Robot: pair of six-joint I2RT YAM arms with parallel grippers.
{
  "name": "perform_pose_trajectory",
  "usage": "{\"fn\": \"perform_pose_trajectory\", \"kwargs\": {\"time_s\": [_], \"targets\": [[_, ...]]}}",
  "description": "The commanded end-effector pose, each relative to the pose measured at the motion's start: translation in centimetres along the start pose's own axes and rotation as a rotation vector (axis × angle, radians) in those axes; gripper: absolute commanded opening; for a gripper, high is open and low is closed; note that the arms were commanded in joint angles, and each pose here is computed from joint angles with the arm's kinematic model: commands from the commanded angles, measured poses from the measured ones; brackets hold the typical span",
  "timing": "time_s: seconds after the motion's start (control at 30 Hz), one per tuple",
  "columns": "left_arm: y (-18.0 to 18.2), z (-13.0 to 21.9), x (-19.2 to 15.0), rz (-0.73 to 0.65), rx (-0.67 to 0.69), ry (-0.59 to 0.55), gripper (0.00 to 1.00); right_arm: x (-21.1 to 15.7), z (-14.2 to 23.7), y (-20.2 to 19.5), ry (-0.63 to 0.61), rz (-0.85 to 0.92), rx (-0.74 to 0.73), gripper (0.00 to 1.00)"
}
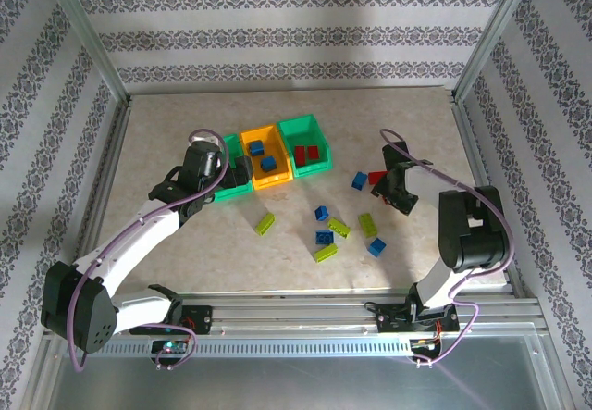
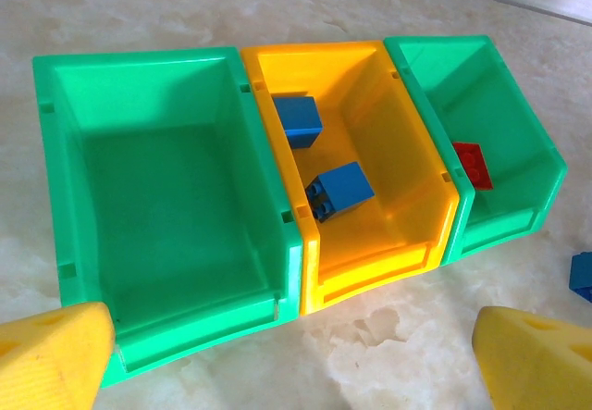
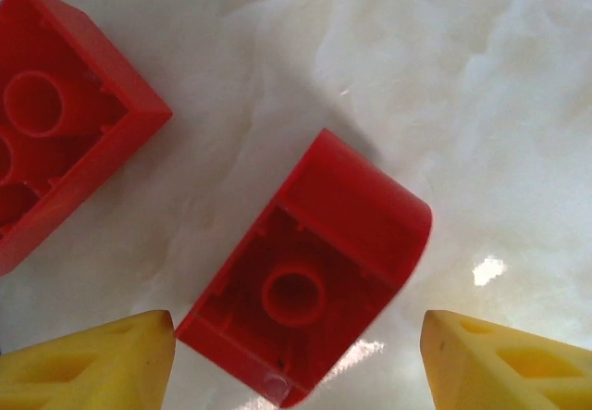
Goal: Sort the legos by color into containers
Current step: Rotate the lego at the middle-right of the table, then pick up the lego from the middle-right of the table.
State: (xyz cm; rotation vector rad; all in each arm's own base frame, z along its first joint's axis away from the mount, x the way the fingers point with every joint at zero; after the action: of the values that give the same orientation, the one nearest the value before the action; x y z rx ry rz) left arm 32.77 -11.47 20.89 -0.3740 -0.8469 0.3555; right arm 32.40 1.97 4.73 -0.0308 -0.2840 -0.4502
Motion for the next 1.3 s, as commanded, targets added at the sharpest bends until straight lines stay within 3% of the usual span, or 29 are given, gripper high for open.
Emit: {"fn": "perform_pose_trajectory", "kwargs": {"time_s": [0.0, 0.13, 0.33, 0.53, 0.77, 0.93, 1.27], "targets": [[-0.3, 0.0, 0.6, 0.009, -0.013, -0.021, 1.0, 1.1, -0.1, 0.4, -0.021, -0.02, 0.003, 0.71], [-0.2, 0.0, 0.4, 0.009, -0.014, -0.018, 1.0, 1.1, -0.5, 0.1, -0.015, -0.02, -0.011, 0.69], [-0.2, -0.1, 0.4, 0.007, -0.012, -0.015, 1.0, 1.0, -0.6, -0.1, -0.01, 0.007, -0.019, 0.49], [-0.2, -0.2, 0.4, 0.007, -0.011, -0.012, 1.0, 0.8, 0.7, 0.1, -0.032, 0.035, 0.004, 0.35], [-0.3, -0.3, 0.5, 0.005, -0.009, -0.011, 1.0, 0.9, 3.7, 1.5, -0.103, 0.118, 0.028, 0.31], [-0.4, -0.3, 0.6, 0.005, -0.013, -0.013, 1.0, 1.1, 6.9, 4.8, -0.175, 0.213, 0.103, 0.3], [-0.2, -0.4, 0.2, 0.011, -0.01, 0.002, 0.99, 2.1, 12.6, 15.9, -0.313, 0.495, 0.268, 0.3]]}}
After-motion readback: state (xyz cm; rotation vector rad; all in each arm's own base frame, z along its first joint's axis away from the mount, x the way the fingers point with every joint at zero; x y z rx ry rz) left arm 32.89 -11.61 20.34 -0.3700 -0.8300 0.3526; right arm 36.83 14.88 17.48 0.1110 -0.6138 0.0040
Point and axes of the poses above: each hand's point on the last joint's axis, 136 mm out from that joint toward the fingers, its own z axis back along the fingers, its own y axis along the line the jaws close on, x = y × z, the point moved 3 cm from there along z, back along the fingers, and after that the axes turned 12 degrees about z, right-handed, at the moved point
